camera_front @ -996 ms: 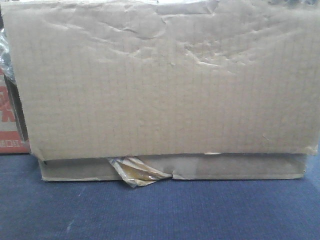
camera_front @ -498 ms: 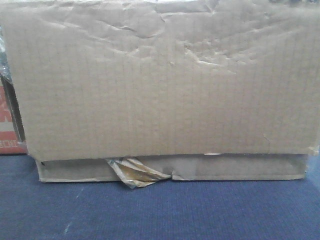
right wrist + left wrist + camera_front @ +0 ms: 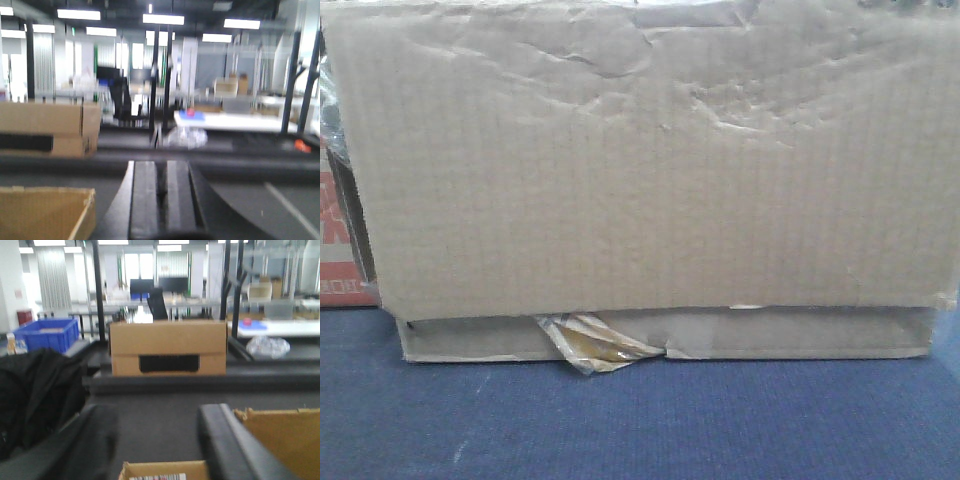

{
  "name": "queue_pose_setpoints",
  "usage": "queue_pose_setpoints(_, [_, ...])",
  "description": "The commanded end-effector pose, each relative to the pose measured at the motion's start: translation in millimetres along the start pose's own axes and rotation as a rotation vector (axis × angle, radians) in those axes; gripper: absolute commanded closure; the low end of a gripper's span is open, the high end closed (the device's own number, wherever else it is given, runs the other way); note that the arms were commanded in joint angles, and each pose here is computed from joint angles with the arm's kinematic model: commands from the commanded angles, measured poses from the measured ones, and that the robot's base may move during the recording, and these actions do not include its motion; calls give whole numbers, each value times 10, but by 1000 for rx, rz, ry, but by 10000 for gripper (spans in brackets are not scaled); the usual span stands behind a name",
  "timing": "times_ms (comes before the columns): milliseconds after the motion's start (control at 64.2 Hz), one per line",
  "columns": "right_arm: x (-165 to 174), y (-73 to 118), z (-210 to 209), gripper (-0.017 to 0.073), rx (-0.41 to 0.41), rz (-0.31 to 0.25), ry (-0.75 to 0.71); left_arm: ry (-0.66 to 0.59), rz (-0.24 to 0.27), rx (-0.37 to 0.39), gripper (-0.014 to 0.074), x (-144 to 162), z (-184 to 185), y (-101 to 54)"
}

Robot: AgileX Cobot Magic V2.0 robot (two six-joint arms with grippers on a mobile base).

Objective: Stack two boxes on right shelf middle

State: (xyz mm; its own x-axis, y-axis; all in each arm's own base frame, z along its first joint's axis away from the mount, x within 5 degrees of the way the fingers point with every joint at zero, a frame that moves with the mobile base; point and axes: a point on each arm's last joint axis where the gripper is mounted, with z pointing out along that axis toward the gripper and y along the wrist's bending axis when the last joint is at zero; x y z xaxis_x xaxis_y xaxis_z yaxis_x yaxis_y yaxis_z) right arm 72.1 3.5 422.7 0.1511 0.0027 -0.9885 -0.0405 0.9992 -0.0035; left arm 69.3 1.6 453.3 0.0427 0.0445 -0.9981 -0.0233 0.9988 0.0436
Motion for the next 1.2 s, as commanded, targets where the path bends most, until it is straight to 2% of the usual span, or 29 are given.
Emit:
queue_pose_setpoints(0, [73,-7,258,622,-1,-4,106,66,6,36,145,27,202,-32])
queue_pose_setpoints(78, [149,-11,408,496,-1,-3,159,134,6,59,97,97,329,-61])
queue_pose_setpoints(265, [312,-18,650,56,-2,0,258,306,12,75,27,290,636,-98])
queue_pose_setpoints(311, [328,-18,670,-20,-2,0,267,342,13,77,13,331,700,-104])
queue_pose_setpoints(389, [332,-18,669,-10,-2,0,272,425,23,73,9,378,839,-106])
queue_pose_setpoints(591, [391,-12,650,-10,-9,1,339,689,132,10,11,301,1261,-36])
queue_pose_setpoints(700, [423,-9,638,-10,-12,1,378,810,155,-25,11,249,1512,61])
queue_pose_setpoints(747, [428,-5,636,-10,-15,1,383,861,153,-32,11,265,1601,123])
queue_pose_setpoints(809, [433,4,634,-10,-22,1,389,919,149,-4,11,318,1746,182])
queue_pose_setpoints(934, [433,37,633,-10,-45,7,390,1006,93,46,11,584,2057,339])
queue_pose_setpoints(1089, [433,59,632,-10,-60,18,390,1081,111,49,12,966,2417,435])
queue_pose_setpoints(1183, [433,59,632,-10,-60,18,390,1127,105,57,12,1181,2576,452])
